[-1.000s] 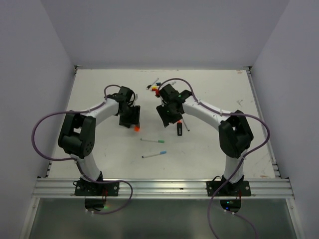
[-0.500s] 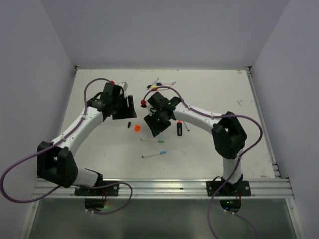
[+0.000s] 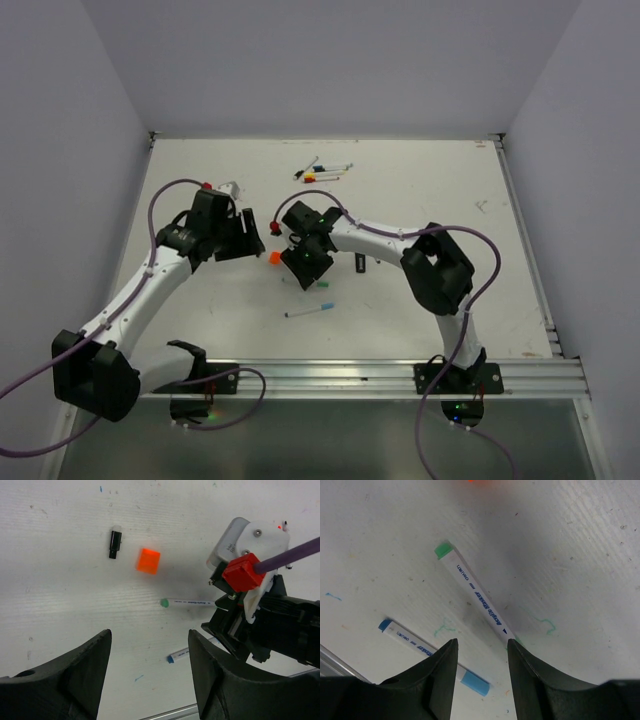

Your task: Open the pen caps

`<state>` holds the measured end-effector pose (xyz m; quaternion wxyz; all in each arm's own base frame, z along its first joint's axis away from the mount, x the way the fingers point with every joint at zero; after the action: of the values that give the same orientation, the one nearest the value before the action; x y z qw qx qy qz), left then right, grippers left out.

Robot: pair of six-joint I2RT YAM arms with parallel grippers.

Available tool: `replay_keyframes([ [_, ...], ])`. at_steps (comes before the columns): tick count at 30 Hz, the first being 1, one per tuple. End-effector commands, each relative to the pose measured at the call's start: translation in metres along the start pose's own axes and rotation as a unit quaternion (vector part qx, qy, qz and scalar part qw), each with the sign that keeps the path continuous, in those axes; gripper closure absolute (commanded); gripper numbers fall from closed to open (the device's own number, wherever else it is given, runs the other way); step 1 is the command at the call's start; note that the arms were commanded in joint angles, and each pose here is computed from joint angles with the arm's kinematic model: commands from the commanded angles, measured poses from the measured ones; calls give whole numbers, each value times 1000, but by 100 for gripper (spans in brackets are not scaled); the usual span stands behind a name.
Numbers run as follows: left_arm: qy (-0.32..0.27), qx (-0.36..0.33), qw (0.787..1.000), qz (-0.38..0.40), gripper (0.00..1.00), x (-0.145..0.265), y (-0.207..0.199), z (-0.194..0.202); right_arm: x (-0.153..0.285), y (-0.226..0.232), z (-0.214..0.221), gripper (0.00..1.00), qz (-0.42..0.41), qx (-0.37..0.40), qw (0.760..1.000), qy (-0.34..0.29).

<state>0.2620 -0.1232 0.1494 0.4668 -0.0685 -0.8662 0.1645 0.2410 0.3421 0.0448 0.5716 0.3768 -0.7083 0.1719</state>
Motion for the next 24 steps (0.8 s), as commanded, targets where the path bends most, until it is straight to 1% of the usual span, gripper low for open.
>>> replay_keyframes([
  [1, -17, 21, 1000, 6, 34, 9, 0, -2, -2, -4, -17, 52, 19, 16, 999, -21],
  [6, -23, 26, 999, 13, 34, 15, 0, 3, -13, -12, -13, 56, 50, 16, 999, -12],
  [18, -21, 33, 999, 28, 34, 24, -2, 11, -35, -9, -9, 65, 61, 39, 997, 7],
  [21, -18, 34, 999, 27, 34, 24, -2, 13, -38, -8, -5, 74, 63, 36, 997, 13],
  [24, -18, 36, 999, 29, 34, 24, -2, 13, -42, -10, 0, 90, 69, 26, 997, 20],
])
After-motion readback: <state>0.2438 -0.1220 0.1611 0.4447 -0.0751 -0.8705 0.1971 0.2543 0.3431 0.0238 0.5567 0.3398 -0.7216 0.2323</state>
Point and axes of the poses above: each gripper's point midway between its finger pads, its own x axis back along the fingers, its own y axis along the line the jaws close on, z = x × y, the point moved 1 cm from there along x, back along the fingers
